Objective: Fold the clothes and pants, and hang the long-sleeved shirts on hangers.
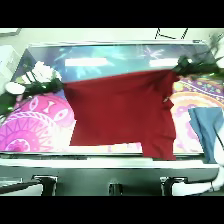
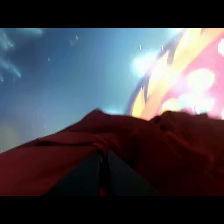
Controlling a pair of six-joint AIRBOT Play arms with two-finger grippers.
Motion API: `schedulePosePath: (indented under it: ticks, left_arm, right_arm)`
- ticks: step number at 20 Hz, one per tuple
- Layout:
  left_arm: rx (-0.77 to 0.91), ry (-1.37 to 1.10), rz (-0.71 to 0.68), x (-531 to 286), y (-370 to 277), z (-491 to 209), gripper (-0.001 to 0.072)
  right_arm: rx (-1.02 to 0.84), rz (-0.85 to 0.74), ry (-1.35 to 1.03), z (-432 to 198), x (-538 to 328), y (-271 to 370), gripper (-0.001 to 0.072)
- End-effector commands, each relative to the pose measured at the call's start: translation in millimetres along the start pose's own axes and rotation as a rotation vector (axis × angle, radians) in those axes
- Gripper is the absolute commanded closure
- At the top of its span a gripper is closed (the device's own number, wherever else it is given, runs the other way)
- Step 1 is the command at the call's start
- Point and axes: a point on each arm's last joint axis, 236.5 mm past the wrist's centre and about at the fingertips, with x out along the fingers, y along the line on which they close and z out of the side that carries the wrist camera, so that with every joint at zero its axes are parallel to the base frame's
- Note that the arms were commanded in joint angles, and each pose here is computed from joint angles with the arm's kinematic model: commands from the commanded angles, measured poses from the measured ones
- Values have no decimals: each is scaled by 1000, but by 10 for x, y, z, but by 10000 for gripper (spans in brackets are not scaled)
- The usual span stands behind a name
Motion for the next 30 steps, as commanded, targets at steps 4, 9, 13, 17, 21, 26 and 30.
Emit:
schedulePosePath:
  ticks: [4, 9, 13, 17, 21, 26, 30]
  left_arm:
    - [-187, 217, -98, 318, 225, -455, 353]
    - [-246, 726, 125, -971, 1124, -1141, 265]
    - [-312, 811, 229, -1271, 1396, -2044, 258]
    - [-399, 764, 7, -984, 982, -2637, 247]
    - [-388, 747, 24, -821, 949, -2805, 248]
    - [-375, 778, 75, -673, 843, -2965, 269]
    - [-360, 797, 85, -628, 805, -3034, 684]
  right_arm:
    - [174, 33, 216, -461, 623, -270, 555]
    - [138, -285, 367, -640, -615, -1490, 158]
    - [210, -422, 547, -1262, -1037, -2041, 177]
    - [230, -398, 603, -1575, -968, -2071, 177]
    - [236, -367, 609, -1595, -951, -1999, 177]
    - [221, -362, 621, -1613, -962, -1994, 176]
    - [210, -403, 608, -1622, -943, -2126, 177]
